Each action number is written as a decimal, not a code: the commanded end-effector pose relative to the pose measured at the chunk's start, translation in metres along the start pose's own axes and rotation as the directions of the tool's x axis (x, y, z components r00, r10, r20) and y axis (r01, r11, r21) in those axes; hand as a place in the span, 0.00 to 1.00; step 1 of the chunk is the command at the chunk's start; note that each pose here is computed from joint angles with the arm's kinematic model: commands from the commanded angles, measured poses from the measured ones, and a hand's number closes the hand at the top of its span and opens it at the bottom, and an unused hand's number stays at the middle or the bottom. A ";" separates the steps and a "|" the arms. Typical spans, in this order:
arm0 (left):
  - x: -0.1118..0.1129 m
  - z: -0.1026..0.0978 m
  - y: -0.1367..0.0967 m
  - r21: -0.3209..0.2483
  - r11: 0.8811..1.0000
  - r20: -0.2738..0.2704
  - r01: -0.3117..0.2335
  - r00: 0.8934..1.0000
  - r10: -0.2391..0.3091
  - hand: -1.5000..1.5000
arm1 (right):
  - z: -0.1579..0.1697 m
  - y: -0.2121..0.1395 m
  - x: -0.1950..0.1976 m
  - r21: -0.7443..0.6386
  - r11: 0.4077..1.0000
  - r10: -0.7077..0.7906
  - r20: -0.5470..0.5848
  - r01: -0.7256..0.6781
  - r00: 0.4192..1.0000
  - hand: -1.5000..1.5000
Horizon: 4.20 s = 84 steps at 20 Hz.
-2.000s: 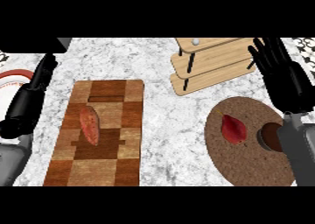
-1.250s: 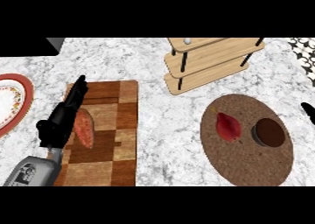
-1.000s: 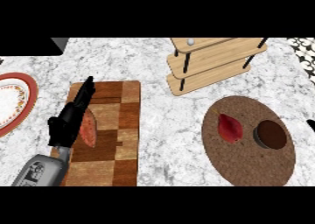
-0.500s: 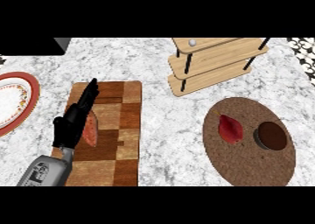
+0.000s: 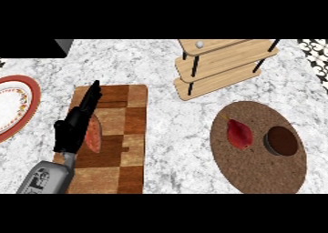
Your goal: Pick the cupcake from the placemat and place it in the tiered shelf
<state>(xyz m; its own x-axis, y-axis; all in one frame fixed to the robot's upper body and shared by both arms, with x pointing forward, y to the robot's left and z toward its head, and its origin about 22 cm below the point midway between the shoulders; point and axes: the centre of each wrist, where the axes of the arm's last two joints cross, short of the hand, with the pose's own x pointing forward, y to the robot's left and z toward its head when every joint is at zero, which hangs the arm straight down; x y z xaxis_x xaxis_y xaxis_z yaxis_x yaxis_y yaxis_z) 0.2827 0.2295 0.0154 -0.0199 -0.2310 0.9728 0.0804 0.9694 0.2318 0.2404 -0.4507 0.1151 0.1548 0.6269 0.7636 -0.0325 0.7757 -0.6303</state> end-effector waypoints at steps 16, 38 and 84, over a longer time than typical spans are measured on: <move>0.001 -0.009 -0.007 0.000 1.000 0.010 0.008 1.000 -0.008 0.50 | 0.033 0.046 0.081 0.111 0.955 0.288 -0.128 -0.275 0.949 0.00; -0.004 -0.008 -0.002 -0.020 1.000 0.007 -0.007 1.000 0.007 0.50 | 0.025 0.090 0.069 0.104 0.953 0.301 -0.202 -0.285 0.932 0.00; 0.006 0.001 -0.007 -0.012 1.000 0.003 0.002 1.000 -0.002 0.50 | -0.029 0.159 0.008 0.232 0.870 0.480 -0.190 -0.436 0.857 1.00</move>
<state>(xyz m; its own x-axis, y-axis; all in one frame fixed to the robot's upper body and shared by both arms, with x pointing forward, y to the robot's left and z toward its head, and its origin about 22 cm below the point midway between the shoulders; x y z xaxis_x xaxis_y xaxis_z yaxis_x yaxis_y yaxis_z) 0.2795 0.2221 0.0137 -0.0239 -0.2309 0.9727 0.0981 0.9677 0.2321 0.2585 -0.3270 0.0242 0.3372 0.8723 0.3541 -0.3036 0.4568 -0.8362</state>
